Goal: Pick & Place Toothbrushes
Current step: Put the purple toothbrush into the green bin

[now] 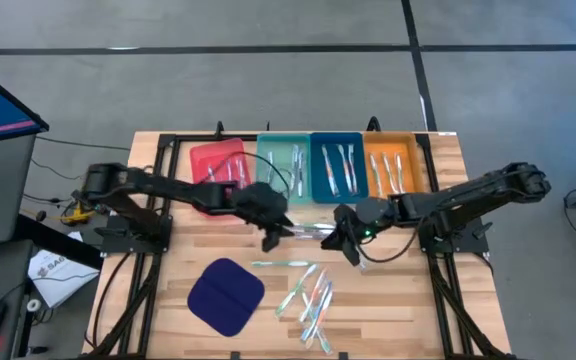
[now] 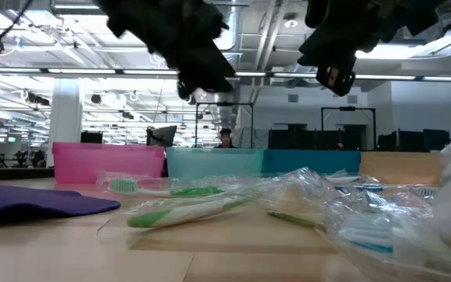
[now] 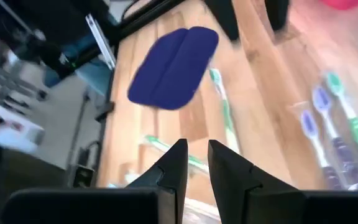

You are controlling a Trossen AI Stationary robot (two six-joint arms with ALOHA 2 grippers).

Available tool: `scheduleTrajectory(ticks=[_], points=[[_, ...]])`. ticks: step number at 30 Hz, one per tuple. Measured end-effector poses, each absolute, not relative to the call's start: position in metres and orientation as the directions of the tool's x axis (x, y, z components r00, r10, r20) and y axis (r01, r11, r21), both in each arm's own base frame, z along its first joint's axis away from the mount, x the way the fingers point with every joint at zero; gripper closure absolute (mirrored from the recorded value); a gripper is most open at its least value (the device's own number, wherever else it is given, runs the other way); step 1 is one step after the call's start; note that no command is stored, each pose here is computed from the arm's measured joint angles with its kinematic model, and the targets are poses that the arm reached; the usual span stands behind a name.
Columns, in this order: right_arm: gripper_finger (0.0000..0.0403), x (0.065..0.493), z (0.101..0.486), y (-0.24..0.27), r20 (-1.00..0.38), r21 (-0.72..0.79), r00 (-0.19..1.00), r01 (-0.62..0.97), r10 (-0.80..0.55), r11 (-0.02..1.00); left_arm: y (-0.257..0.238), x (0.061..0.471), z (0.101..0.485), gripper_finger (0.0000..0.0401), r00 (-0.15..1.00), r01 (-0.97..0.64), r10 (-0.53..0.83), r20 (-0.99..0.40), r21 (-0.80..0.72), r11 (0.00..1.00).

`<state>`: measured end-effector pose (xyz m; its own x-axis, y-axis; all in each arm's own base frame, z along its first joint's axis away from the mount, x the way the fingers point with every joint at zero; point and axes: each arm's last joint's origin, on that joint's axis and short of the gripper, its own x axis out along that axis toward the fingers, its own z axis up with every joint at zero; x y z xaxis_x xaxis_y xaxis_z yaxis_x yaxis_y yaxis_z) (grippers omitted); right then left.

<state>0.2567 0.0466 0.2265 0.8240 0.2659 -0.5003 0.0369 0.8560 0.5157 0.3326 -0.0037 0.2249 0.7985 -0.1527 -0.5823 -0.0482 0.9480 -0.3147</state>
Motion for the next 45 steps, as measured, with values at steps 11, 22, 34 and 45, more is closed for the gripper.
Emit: scheduleTrajectory(ticks=[11, 22, 34, 45], points=[[0.0344, 0.275, 0.191, 0.049, -0.611, 0.337, 0.749, -0.045, 0.255, 0.940, -0.007, 0.277, 0.276, 0.0261, 0.932, 0.047, -0.162, -0.323, -0.338, 0.940], [0.0338, 0.289, 0.159, 0.027, -0.670, 0.465, 0.681, 0.076, 0.295, 0.882, -0.017, 0.259, 0.327, 0.0261, 0.978, 0.207, -0.203, 0.050, -0.370, 0.906], [0.0340, 0.302, 0.194, 0.034, -0.486, 0.548, 0.787, -0.065, 0.381, 0.834, -0.017, 0.252, 0.342, 0.0261, 0.965, 0.250, -0.204, 0.162, -0.359, 0.899], [0.0257, 0.300, 0.192, 0.027, -0.747, 0.394, 0.615, 0.105, 0.252, 0.913, -0.016, 0.265, 0.327, 0.0261, 0.975, 0.223, -0.206, 0.086, -0.380, 0.897]])
